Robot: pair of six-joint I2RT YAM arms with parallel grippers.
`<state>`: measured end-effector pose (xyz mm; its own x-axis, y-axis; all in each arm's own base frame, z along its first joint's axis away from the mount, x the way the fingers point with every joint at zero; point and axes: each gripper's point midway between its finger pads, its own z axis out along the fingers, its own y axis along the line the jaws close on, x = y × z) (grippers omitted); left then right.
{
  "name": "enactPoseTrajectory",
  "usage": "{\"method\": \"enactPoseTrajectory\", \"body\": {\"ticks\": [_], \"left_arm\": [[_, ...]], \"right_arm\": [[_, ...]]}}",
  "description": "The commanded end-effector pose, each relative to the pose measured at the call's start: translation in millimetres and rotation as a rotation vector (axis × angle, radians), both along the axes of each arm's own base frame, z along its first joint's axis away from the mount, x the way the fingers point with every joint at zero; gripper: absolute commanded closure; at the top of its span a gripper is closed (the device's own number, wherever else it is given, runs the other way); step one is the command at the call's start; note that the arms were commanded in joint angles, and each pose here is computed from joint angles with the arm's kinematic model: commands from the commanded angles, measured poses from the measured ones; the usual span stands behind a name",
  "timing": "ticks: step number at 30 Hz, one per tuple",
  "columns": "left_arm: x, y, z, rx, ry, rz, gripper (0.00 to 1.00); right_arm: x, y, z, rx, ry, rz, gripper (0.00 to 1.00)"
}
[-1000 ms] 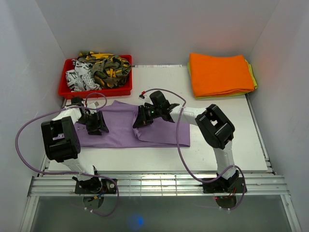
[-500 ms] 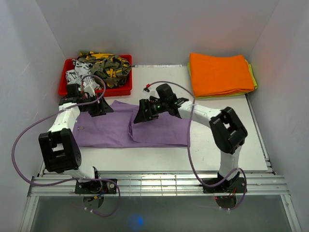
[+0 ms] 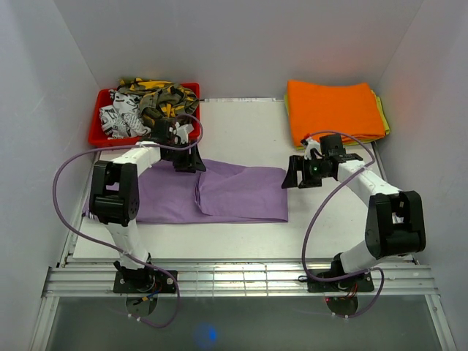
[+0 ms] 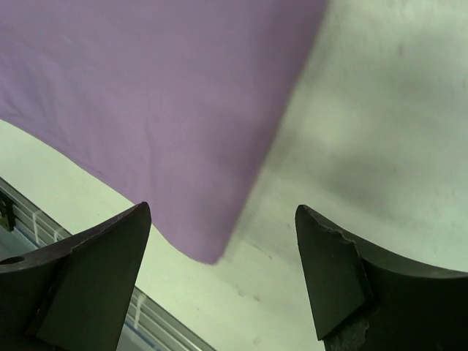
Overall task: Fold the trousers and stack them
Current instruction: Fold the trousers
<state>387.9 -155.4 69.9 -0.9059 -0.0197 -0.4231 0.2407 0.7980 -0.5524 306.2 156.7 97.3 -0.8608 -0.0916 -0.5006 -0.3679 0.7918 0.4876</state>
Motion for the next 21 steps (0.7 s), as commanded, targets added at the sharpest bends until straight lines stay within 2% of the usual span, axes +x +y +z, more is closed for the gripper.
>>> {"method": "enactPoseTrajectory", "body": {"ticks": [1, 8, 11, 14, 21], "left_arm": [[17.9, -2.7, 10.5, 0.033, -0.079, -0.018, 0.38], [15.0, -13.7, -4.9, 0.017, -0.05, -0.052, 0.44], [15.8, -15.2, -6.2, 0.015, -0.054, -0.05, 0.48], [17.0, -15.3, -7.3, 0.013, -0.061, -0.047, 0.55], [16.3, -15.5, -13.4, 0.006, -0.059, -0.042, 0.59]], "right_arm": [[-24.4, -24.4, -23.0, -0.053, 0.066, 0.004, 0.15], [-29.1, -13.1, -37.9, 0.081, 0.129, 0.012, 0.11], [-27.0, -9.2, -48.6, 0.101, 0.155, 0.015, 0.15], [-23.4, -8.3, -58.0, 0.103, 0.176, 0.013, 0.23], [-16.6, -9.6, -70.3, 0.088, 0.202, 0.014, 0.31]]}}
